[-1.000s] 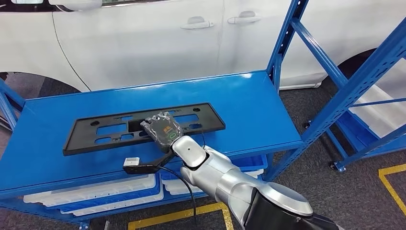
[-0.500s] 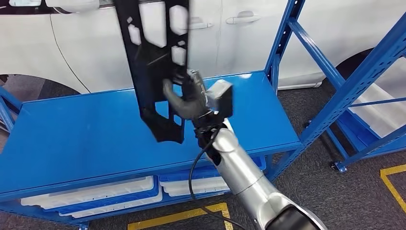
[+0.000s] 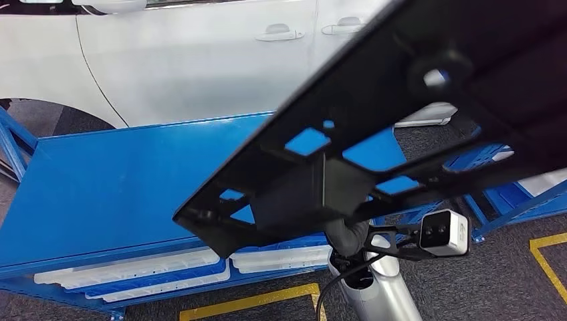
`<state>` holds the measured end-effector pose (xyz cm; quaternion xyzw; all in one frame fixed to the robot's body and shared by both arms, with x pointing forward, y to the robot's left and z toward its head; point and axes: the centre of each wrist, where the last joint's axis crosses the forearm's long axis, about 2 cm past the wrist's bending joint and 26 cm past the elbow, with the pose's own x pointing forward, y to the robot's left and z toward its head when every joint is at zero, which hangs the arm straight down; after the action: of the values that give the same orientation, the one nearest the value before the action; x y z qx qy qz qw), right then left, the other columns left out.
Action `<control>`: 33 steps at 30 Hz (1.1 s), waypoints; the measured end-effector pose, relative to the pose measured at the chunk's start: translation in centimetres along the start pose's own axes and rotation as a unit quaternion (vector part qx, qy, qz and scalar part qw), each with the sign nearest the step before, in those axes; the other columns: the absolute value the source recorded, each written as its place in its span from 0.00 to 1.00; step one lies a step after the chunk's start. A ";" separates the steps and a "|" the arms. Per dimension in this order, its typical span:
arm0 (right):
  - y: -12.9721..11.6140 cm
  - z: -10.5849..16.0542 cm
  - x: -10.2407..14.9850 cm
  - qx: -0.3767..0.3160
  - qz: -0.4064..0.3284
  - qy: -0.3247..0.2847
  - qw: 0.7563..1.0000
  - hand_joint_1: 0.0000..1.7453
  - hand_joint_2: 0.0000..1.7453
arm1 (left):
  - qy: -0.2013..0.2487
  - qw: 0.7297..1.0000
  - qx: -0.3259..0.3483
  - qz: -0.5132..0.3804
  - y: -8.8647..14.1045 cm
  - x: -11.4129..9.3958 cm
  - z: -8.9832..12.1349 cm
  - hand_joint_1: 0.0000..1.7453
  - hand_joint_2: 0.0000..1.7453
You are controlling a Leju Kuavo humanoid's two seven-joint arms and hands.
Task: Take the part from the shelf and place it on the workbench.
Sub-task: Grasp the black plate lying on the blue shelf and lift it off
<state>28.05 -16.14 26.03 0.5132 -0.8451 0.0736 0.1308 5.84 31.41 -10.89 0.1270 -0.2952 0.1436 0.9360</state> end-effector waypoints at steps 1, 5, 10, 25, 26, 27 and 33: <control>0.3 0.0 0.1 0.005 -0.001 -0.002 1.000 0.87 1.00 | 0.000 1.000 0.000 0.000 0.0 0.0 0.0 0.00 0.00; 0.9 0.2 0.3 0.010 -0.001 -0.003 1.000 0.87 1.00 | 0.000 1.000 0.002 0.000 0.3 0.1 -0.1 0.00 0.00; 1.9 1.6 0.5 0.004 0.000 0.001 1.000 0.87 1.00 | 0.006 1.000 0.007 0.001 0.8 0.0 -0.2 0.00 0.00; 3.0 4.5 2.8 0.011 0.029 0.031 0.999 0.87 1.00 | 0.010 1.000 0.022 -0.008 1.7 0.1 -0.3 0.00 0.00; 3.1 4.6 2.9 0.012 0.031 0.033 0.999 0.87 1.00 | 0.010 1.000 0.023 -0.007 1.8 0.0 -0.3 0.00 0.00; 3.2 4.6 3.0 0.014 0.034 0.034 0.999 0.87 1.00 | 0.011 1.000 0.023 -0.006 1.8 -0.1 -0.3 0.00 0.00; 4.0 2.6 2.4 0.014 0.049 0.014 0.999 0.87 1.00 | 0.010 1.000 0.026 0.003 1.6 -0.2 -0.1 0.00 0.00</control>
<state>23.10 -17.00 24.31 0.4720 -0.8661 0.0987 0.1314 5.16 32.92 -10.90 0.1488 -0.2824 0.1551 0.9349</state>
